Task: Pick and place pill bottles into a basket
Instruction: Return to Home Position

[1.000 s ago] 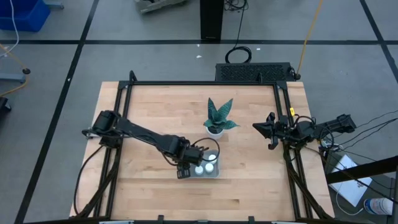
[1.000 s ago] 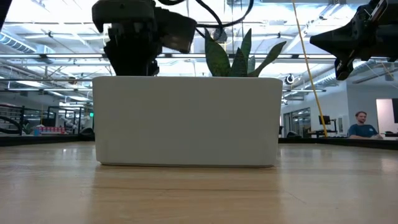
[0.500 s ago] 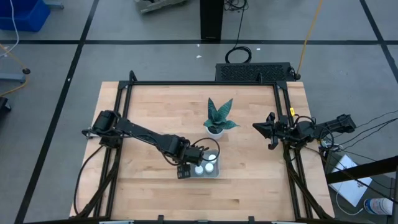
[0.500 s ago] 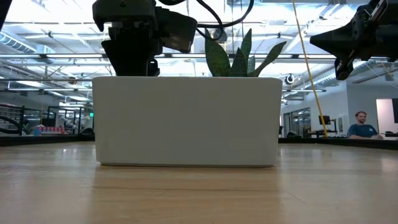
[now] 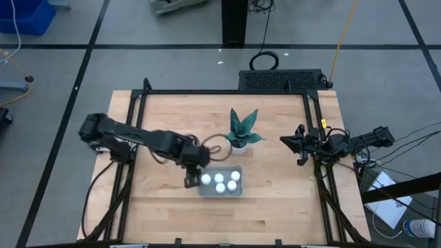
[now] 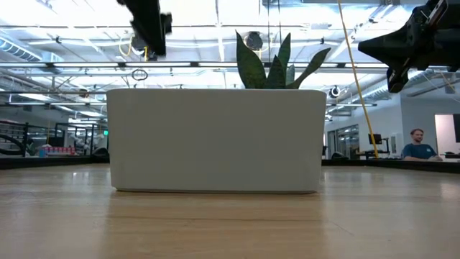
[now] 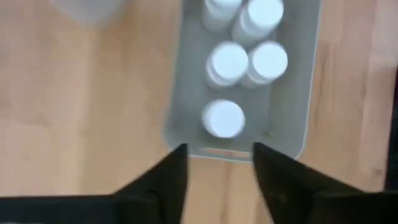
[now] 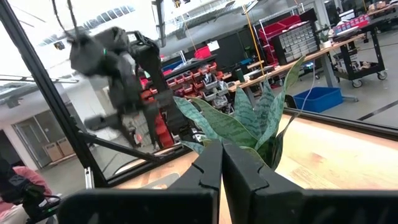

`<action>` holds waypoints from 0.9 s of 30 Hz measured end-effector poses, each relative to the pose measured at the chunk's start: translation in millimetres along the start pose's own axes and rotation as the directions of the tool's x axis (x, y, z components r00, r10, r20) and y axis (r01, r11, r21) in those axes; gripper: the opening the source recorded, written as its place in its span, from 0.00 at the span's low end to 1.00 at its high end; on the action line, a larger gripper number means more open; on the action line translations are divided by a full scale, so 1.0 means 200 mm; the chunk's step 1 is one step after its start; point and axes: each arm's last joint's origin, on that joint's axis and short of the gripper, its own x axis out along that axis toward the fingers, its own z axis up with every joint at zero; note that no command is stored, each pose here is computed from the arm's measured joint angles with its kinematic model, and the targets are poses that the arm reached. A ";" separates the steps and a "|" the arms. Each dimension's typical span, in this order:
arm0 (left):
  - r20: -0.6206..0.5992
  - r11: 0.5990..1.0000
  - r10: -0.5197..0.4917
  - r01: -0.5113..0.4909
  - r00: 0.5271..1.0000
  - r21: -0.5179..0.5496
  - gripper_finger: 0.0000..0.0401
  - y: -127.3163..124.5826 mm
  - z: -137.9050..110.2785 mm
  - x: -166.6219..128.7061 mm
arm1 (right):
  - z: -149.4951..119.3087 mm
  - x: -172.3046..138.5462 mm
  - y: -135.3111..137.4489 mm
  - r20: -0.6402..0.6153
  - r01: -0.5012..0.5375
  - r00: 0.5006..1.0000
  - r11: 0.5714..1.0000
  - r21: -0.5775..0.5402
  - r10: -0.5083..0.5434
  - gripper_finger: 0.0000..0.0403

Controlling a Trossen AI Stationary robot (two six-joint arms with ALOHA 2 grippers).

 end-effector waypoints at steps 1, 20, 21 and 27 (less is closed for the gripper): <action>0.031 1.000 0.013 -0.014 0.999 0.024 0.41 0.01 -0.01 -0.05 | 0.00 0.00 0.00 0.000 -0.001 1.000 1.000 0.000 0.001 0.01; 0.667 0.998 -0.067 0.052 0.742 0.042 0.04 0.34 -0.79 -0.26 | 0.00 0.00 0.00 0.000 0.000 1.000 1.000 0.000 0.000 0.01; 0.690 0.997 -0.074 0.063 0.720 0.041 0.03 0.36 -0.83 -0.26 | 0.00 0.00 0.00 0.000 -0.001 1.000 1.000 0.000 0.001 0.01; 0.793 0.993 -0.050 0.118 0.607 -0.028 0.03 0.45 -1.03 -0.21 | 0.00 0.00 0.00 0.000 -0.001 1.000 1.000 0.000 0.001 0.01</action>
